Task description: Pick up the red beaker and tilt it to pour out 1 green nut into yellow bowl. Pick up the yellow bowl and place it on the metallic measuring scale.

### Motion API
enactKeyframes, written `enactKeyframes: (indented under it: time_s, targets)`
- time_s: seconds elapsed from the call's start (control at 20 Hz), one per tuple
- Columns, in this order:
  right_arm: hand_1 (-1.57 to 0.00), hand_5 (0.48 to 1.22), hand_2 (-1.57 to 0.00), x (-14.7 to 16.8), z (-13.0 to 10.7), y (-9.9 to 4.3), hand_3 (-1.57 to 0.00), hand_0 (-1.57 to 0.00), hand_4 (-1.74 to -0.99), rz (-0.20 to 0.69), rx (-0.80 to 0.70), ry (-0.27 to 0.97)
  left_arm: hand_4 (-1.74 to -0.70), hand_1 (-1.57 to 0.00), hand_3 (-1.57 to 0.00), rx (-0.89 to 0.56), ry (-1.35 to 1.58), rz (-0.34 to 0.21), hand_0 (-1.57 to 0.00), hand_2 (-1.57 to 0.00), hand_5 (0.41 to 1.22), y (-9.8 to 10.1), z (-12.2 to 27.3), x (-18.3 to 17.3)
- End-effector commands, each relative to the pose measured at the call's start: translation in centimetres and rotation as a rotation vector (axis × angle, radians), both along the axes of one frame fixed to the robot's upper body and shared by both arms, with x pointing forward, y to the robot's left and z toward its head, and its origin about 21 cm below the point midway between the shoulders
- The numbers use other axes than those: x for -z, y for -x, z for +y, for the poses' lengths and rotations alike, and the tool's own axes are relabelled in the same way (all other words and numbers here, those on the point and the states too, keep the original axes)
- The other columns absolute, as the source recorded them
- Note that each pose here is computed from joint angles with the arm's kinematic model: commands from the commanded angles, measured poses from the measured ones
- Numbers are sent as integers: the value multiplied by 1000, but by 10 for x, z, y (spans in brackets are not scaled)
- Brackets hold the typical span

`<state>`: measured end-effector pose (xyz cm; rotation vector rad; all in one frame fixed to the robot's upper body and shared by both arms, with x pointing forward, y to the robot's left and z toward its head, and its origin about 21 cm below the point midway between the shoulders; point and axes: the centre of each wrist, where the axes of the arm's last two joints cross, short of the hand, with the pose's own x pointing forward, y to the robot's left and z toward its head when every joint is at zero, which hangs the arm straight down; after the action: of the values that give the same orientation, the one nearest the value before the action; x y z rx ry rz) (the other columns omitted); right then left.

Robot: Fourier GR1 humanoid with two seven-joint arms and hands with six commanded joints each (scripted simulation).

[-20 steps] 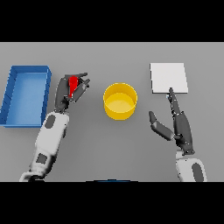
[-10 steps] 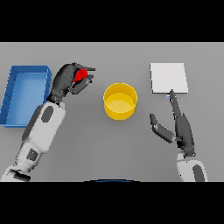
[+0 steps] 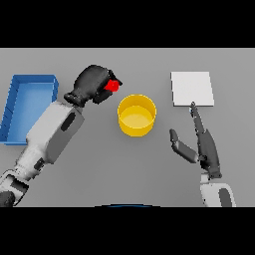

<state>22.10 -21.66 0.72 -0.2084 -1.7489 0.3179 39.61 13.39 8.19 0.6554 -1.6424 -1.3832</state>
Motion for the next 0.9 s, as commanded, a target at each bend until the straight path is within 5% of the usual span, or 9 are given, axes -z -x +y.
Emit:
enactKeyframes:
  time_s: [0.0,0.1,0.3,0.85]
  targets:
    - [1,691,1,-3,0,-2,1,1,-1054,7,11,5,-1740,-1569,-1568,15,-91,-1,-1569,-1569,1186,-2,-6,-3]
    - [1,689,1,0,2,-1,1,1,-1068,6,11,7,-1740,-1570,-1569,65,-241,-15,-1569,-1569,1199,-7,-17,-13]
    - [1,681,1,2,3,3,1,1,-1063,-2,-5,-15,-1582,-1570,-1570,157,-507,-21,-1570,-1570,1212,-12,-40,-26]
    - [1,700,1,-1,-1,-3,1,1,-1060,9,-16,-16,-1726,-1571,-1571,237,-1009,-156,-1571,-1571,1220,-21,-77,-31]
